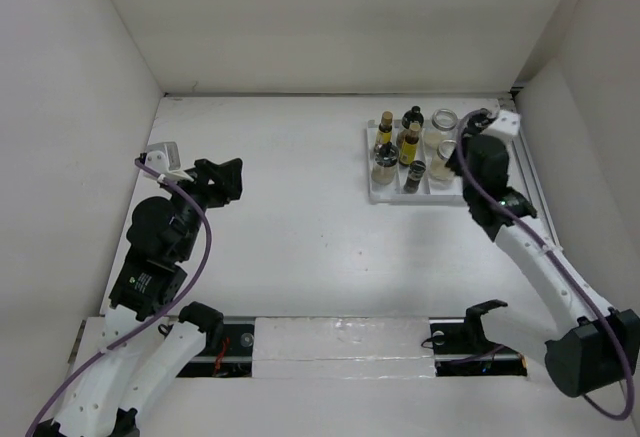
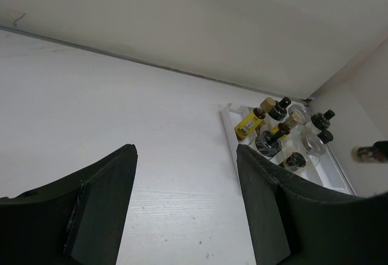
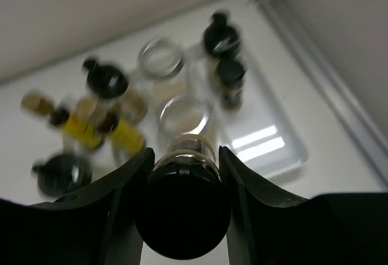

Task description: Organize the condiment bottles

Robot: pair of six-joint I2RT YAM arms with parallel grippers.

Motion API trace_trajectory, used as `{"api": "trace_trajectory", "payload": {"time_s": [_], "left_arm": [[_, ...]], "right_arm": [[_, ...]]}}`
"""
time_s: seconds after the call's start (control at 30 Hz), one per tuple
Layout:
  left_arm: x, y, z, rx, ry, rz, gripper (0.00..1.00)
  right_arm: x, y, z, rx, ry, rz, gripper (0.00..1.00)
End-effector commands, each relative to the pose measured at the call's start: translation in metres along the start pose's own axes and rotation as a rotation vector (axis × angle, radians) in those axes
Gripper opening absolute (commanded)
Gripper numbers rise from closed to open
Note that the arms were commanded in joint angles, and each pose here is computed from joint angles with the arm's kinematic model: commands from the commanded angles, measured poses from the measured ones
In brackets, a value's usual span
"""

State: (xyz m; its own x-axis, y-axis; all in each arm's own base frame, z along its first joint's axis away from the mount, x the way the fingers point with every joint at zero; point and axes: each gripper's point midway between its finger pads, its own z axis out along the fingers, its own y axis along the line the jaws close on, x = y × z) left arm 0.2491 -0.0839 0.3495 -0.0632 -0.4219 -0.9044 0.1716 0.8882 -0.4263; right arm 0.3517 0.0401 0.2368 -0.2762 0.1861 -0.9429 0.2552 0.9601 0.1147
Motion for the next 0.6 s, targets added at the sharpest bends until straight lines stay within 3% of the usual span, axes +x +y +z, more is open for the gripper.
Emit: {"api": "trace_trajectory", "payload": {"time_s": [0.0,0.13,0.3,0.57], "left_arm": [[-0.013,-0.009,0.003,0.036,-0.044,-0.008,0.63],[-0.016,-0.01,0.0,0.041,-0.053,-0.011,0.63],[-0.016,-0.014,0.0,0.063,-0.053,-0.012,0.64],[-0.011,-0.014,0.002,0.064,-0.033,-0.008,0.66]], "right_arm": [[-0.082,-0.041,0.011,0.082,-0.214,0.122,0.27],[-0.074,-0.08,0.04,0.205,-0.187,0.171,0.27],[-0.026,-0.117,0.089,0.269,-0.065,0.198,0.27],[0.023,-0.127,0.138,0.279,0.081,0.184,0.29]]}}
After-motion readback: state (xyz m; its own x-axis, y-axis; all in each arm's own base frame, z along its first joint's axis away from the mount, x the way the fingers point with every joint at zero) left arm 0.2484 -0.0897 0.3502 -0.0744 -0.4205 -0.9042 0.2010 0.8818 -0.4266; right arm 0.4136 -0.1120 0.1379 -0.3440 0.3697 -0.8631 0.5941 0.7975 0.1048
